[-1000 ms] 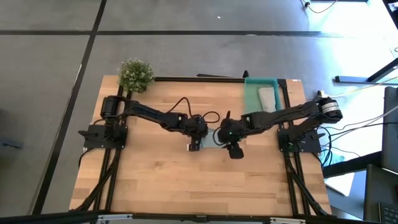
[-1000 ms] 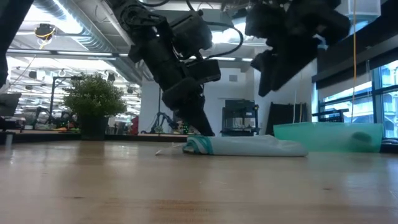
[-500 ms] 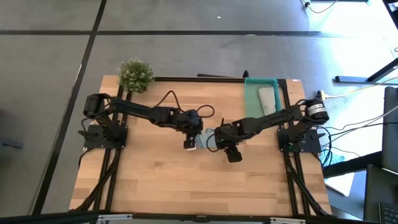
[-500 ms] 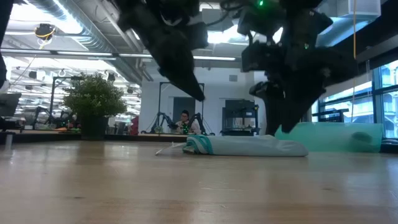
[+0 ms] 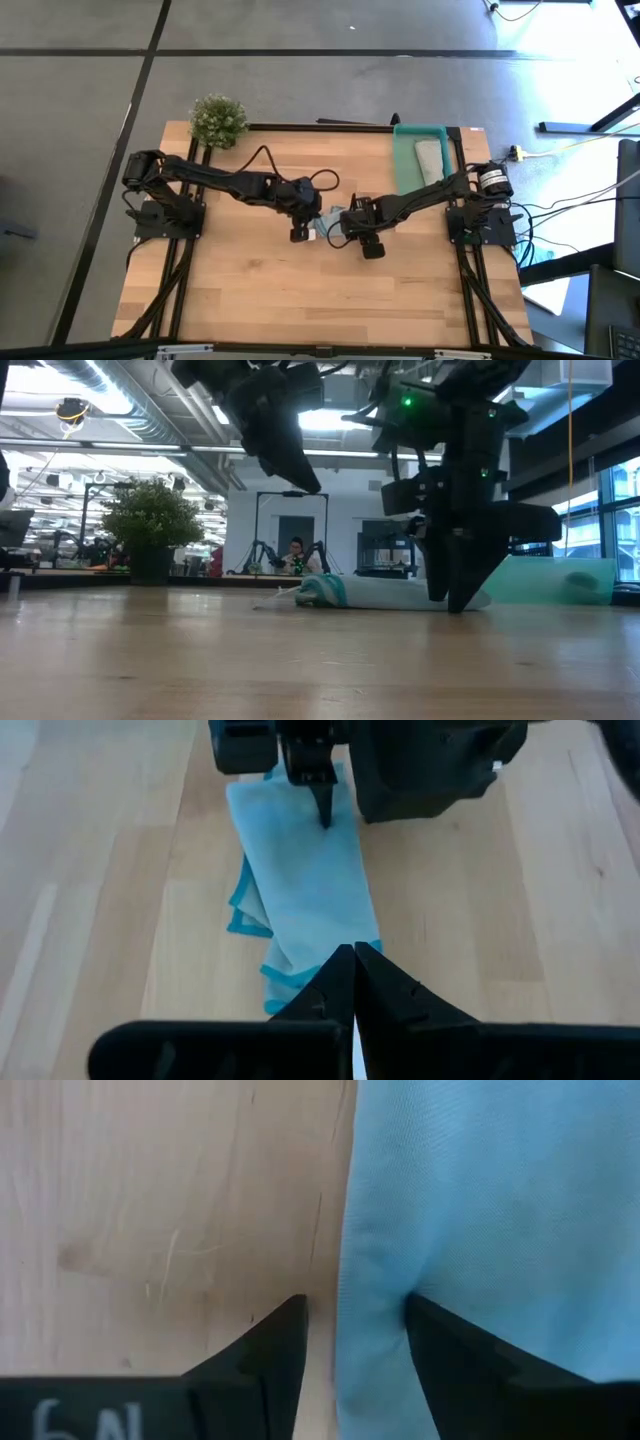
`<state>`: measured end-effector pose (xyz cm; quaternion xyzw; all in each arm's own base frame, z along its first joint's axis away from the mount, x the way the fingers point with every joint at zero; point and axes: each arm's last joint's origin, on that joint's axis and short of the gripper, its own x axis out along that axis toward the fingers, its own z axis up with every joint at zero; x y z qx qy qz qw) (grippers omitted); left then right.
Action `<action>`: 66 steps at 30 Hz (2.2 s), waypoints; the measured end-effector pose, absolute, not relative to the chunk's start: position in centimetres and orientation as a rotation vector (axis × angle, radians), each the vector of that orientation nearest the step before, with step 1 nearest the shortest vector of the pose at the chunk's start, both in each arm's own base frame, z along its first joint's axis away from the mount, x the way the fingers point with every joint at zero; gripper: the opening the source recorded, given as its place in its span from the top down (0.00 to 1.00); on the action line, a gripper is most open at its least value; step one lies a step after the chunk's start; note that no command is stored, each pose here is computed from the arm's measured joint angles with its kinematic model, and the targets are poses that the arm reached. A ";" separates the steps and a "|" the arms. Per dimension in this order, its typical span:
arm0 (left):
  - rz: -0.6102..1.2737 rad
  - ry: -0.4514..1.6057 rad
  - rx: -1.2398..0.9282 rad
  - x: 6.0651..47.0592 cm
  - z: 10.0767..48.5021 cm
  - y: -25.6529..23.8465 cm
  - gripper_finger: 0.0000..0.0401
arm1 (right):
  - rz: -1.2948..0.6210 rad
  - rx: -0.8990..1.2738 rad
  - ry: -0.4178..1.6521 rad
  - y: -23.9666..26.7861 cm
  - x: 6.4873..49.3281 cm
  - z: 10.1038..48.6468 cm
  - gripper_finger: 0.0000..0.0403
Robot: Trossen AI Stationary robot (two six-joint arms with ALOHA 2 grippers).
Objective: Roll microfiber towels into tight, uniform cylinder then place into a basket
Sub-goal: Roll the blue towel
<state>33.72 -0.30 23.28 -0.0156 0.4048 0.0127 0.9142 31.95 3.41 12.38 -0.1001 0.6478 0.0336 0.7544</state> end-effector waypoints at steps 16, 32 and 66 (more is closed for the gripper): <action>0.029 0.910 -0.034 33.2 22.8 -0.3 1.00 | 0.169 -0.153 1.405 3.3 32.5 12.7 0.98; -0.037 1.014 0.014 32.4 22.1 -2.0 1.00 | 0.527 0.412 1.245 -3.2 33.8 15.2 0.99; 0.088 0.841 -0.024 36.4 19.2 0.5 1.00 | 0.476 0.513 1.194 -6.2 33.3 14.8 0.99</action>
